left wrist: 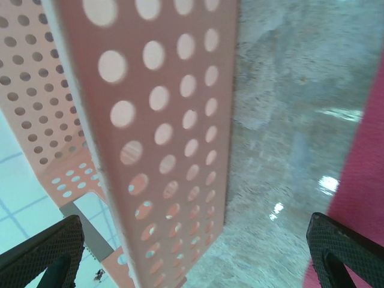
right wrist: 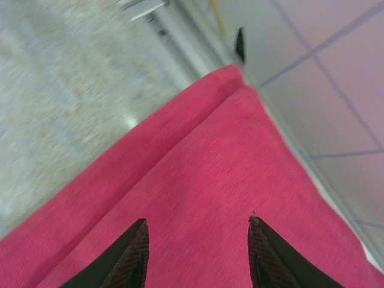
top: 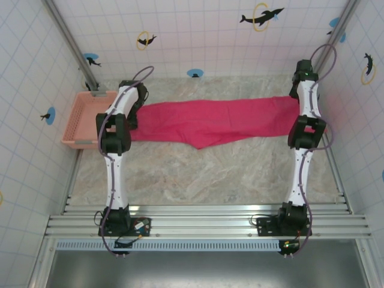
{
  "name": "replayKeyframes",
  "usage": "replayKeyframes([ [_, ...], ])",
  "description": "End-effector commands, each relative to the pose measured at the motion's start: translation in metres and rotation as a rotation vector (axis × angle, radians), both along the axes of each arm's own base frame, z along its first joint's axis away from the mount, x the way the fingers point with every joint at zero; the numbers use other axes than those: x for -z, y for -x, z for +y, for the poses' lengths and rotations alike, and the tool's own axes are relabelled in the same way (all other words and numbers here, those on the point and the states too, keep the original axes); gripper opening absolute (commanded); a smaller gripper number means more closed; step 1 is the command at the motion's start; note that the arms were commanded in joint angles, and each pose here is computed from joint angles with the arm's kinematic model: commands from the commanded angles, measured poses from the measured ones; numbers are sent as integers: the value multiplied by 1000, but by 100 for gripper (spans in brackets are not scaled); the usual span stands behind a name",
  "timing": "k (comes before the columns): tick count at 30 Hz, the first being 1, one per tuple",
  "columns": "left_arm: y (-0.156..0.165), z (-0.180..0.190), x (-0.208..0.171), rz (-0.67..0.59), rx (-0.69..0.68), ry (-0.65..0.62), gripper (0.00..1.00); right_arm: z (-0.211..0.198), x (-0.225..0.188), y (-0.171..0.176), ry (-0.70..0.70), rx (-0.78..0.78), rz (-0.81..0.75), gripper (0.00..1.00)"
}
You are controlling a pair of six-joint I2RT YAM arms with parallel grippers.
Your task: Roll up the long pants
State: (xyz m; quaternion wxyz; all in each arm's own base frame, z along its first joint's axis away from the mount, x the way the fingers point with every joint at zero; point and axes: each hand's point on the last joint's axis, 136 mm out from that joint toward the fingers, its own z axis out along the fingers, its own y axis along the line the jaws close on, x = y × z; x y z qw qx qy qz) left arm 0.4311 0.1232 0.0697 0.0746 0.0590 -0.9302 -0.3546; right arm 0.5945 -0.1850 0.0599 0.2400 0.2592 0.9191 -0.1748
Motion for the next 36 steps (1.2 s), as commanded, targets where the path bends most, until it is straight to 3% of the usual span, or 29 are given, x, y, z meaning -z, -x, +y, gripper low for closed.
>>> replayKeyframes([
  [1,-1,10,9,3,-47,3,97,44,-54,9,-19,-120,14,49],
  [11,-9,13,29,48,-28,23,97,101,-21,35,-199,-205,138,50],
  [22,-18,2,-5,-31,6,71,97,161,26,24,-268,-305,189,46],
  [28,-16,1,0,5,28,75,97,165,48,26,-264,-292,223,34],
  [36,-18,-4,14,25,41,102,97,152,49,17,-255,-262,187,34],
])
